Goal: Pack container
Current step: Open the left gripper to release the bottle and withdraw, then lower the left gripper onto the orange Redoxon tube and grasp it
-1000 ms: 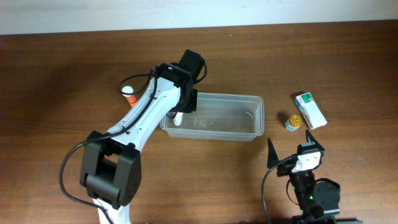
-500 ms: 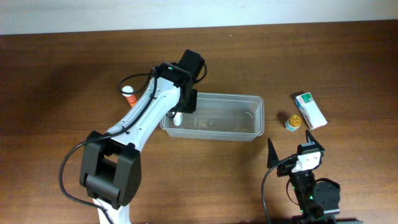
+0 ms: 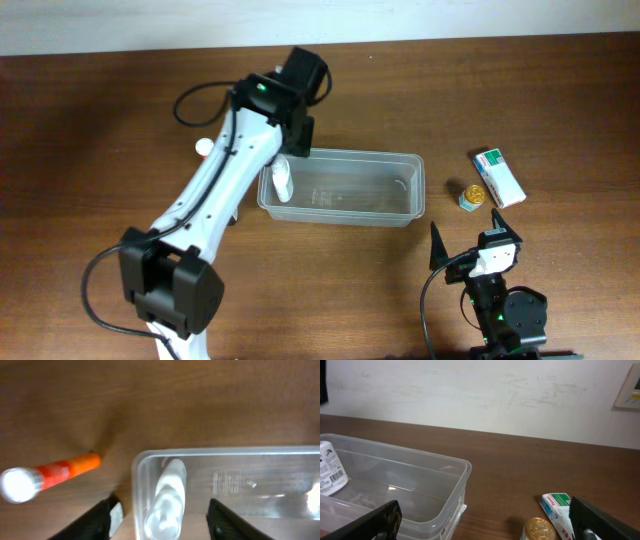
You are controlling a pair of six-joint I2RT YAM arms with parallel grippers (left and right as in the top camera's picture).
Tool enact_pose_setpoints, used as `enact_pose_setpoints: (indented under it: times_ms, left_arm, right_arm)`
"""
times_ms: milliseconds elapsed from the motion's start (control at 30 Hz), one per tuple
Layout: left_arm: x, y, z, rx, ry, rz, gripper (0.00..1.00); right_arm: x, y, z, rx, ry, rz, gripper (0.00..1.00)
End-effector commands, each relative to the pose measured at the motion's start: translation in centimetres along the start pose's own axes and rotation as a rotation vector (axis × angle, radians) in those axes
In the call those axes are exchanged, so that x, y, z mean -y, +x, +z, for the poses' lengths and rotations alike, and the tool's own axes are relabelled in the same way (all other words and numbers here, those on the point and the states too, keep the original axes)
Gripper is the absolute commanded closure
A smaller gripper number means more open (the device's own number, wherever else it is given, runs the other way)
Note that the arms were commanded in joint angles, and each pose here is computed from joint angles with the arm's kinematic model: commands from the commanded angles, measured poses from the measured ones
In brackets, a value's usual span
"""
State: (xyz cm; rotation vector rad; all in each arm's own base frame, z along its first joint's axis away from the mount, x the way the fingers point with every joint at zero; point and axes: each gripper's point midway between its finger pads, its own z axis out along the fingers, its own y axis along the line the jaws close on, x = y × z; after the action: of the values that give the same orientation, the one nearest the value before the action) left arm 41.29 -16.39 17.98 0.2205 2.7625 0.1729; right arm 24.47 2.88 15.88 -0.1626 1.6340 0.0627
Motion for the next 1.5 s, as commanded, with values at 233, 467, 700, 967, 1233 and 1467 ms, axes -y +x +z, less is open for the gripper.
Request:
enact_pose_setpoints:
  times_ms: [233, 467, 700, 967, 1233, 1467]
  left_arm:
    - [-8.9, -1.7, -3.6, 0.034, 0.018, -0.163, 0.18]
    - [-12.8, -1.1, -2.6, -0.003, 0.074, -0.195, 0.18]
    - [-12.8, 0.7, -0.8, -0.08, 0.086, -0.148, 0.17]
    - [-12.2, 1.7, 3.3, -0.099, 0.086, -0.149, 0.17]
    - [-12.0, 2.1, 4.9, -0.112, 0.082, -0.154, 0.18]
    - [-11.6, 2.7, 7.8, -0.169, 0.082, -0.149, 0.18]
  right_arm:
    - [0.3, 0.2, 0.0, -0.003, 0.013, -0.003, 0.02]
    - [0.3, 0.2, 0.0, -0.003, 0.013, -0.003, 0.02]
    - [0.3, 0.2, 0.0, -0.003, 0.013, -0.003, 0.02]
    - [0.3, 0.2, 0.0, -0.003, 0.013, -0.003, 0.02]
    - [0.3, 0.2, 0.0, -0.003, 0.013, -0.003, 0.02]
    - [0.3, 0.2, 0.0, -0.003, 0.013, -0.003, 0.02]
